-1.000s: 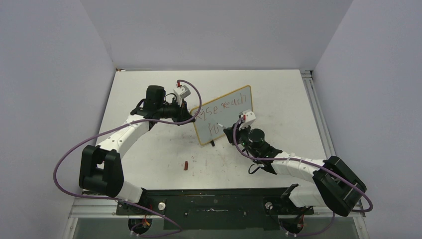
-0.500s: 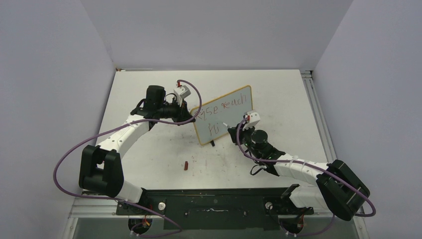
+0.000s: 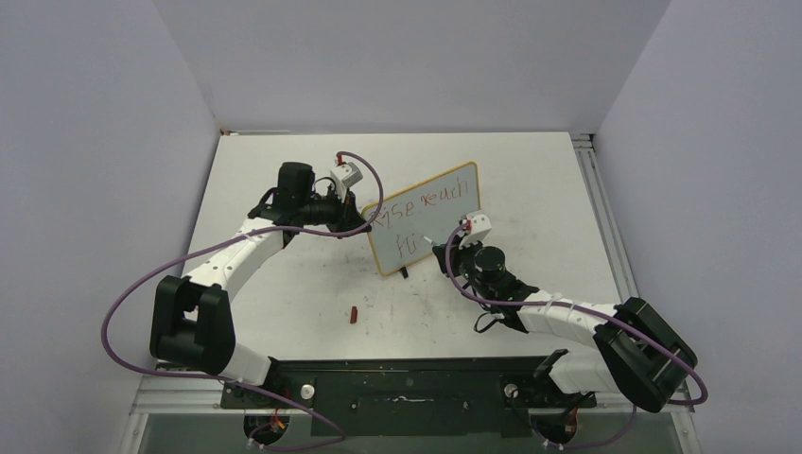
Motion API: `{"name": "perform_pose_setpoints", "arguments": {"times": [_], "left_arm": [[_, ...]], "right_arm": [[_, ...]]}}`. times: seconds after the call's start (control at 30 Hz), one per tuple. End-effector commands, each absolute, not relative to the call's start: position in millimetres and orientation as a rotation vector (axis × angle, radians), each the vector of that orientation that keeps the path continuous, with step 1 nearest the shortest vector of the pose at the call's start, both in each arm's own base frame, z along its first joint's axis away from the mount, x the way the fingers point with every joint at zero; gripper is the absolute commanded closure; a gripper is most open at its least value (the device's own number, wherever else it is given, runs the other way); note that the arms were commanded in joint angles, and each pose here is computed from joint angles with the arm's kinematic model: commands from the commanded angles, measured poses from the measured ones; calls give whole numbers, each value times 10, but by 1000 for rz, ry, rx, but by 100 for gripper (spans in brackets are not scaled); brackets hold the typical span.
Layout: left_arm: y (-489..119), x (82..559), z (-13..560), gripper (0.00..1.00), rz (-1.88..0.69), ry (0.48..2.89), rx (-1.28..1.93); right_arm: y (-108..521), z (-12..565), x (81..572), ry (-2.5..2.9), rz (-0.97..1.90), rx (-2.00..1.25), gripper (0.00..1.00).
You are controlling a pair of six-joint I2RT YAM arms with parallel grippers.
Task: Write a sentence on the whiteboard
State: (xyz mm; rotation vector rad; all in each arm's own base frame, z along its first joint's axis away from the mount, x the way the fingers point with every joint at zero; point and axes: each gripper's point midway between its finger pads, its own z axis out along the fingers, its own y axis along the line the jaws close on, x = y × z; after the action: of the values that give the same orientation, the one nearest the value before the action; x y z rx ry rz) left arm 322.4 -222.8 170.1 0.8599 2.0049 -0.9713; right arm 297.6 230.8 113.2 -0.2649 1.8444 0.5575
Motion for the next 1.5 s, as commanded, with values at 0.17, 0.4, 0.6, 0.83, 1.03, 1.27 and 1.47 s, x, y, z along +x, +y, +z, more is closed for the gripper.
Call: {"name": "perform_pose_setpoints", "arguments": {"times": [0.17, 0.4, 0.6, 0.83, 1.03, 1.27, 1.47], "left_arm": [[-2254, 3198, 1790, 100, -962, 1972, 902], [-2254, 3196, 1785, 100, -964, 1975, 901], [-2254, 3197, 1783, 100, -963, 1974, 903], [-2254, 3197, 1787, 100, -963, 1973, 903], [-2255, 3194, 1793, 100, -964, 1971, 904], [-2255, 3192, 1800, 100, -964, 1969, 903], [-2257, 3192, 1808, 100, -965, 1967, 904]], "right_arm": [[2458, 1395, 3052, 1749, 625, -294, 95], [2427, 1179, 2980, 1804, 620, -293, 95], [2347, 1095, 2979, 1829, 576, -271, 95], [2294, 1183, 3032, 1809, 547, -242, 95], [2311, 1379, 3100, 1762, 541, -235, 95], [2336, 1512, 3135, 1733, 545, -237, 95], [2331, 1510, 3123, 1732, 548, -236, 95]]}}
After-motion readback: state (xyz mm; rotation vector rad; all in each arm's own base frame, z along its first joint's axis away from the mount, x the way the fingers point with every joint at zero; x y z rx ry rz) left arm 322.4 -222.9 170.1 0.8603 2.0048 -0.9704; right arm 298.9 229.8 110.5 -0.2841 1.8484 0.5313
